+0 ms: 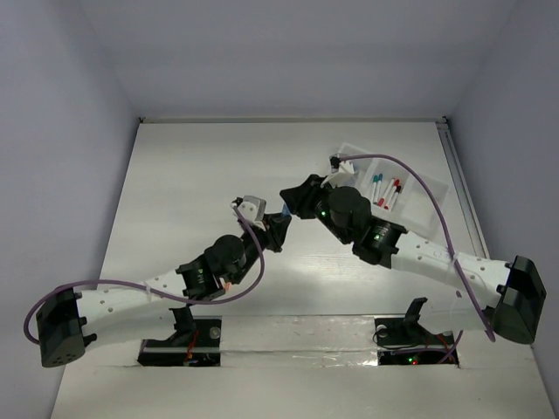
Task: Sort the stationery into containers
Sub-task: Close the pen cap on the pen, then place the pen in the storage box.
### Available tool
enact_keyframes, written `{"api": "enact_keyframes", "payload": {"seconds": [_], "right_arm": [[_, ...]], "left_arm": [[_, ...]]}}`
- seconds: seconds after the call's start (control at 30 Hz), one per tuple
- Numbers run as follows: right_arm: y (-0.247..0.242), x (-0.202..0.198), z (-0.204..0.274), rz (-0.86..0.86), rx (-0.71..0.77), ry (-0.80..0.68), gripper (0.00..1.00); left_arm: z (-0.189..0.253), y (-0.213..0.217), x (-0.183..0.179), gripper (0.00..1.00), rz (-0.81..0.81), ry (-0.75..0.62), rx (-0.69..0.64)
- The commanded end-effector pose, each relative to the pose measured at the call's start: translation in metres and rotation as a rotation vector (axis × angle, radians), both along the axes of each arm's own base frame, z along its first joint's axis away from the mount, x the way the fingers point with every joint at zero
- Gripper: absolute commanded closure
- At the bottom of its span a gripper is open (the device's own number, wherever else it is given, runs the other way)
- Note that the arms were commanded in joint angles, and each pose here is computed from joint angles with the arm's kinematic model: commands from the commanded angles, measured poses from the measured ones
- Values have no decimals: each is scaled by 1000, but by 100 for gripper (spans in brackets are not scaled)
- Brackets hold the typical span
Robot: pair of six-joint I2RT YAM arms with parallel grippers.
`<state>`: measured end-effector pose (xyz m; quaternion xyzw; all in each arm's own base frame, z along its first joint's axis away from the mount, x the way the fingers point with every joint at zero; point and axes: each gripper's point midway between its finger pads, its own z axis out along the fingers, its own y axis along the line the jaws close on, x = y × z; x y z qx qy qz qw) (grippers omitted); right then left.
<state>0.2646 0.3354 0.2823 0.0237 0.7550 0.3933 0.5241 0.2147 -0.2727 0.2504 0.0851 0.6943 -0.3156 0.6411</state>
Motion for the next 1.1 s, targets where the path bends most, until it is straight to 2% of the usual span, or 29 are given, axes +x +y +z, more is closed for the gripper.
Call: {"api": "enact_keyframes", "payload": {"seconds": [0.0, 0.13, 0.2, 0.23, 0.33, 0.43, 0.53, 0.57, 0.63, 0.73, 0.77, 0.9, 1.07], "right_arm": [[-3, -1, -25, 30, -69, 66, 100], [-6, 19, 1, 4, -3, 41, 100], [-9, 33, 7, -16, 31, 51, 100], [-12, 36, 7, -26, 38, 54, 100], [-25, 55, 8, -72, 58, 65, 100], [-42, 72, 12, -124, 70, 61, 100], [-73, 90, 11, -204, 48, 63, 100], [-85, 93, 10, -230, 31, 61, 100], [-123, 97, 3, -325, -46, 75, 100], [-209, 107, -12, -546, -213, 78, 100], [-259, 106, -15, -654, -261, 98, 100], [-357, 94, -47, -812, -257, 213, 100], [-414, 92, -71, -947, -322, 292, 100]], "left_arm": [[98, -5, -8, 99, -68, -122, -297], [75, -11, -11, 75, -96, -80, -279], [71, -11, -13, 57, -109, -74, -277], [69, -11, -13, 57, -109, -73, -274], [63, -10, -15, 42, -116, -67, -264], [59, -6, -18, 36, -121, -64, -260], [55, -1, -21, 21, -125, -56, -250], [57, 3, -24, 13, -127, -58, -256], [47, 7, -27, 8, -133, -40, -228], [39, 22, -33, 4, -127, -15, -215], [44, 29, -36, 1, -125, -20, -234], [25, 44, -42, 1, -110, 33, -212], [20, 59, -46, 1, -97, 26, -202]]}}
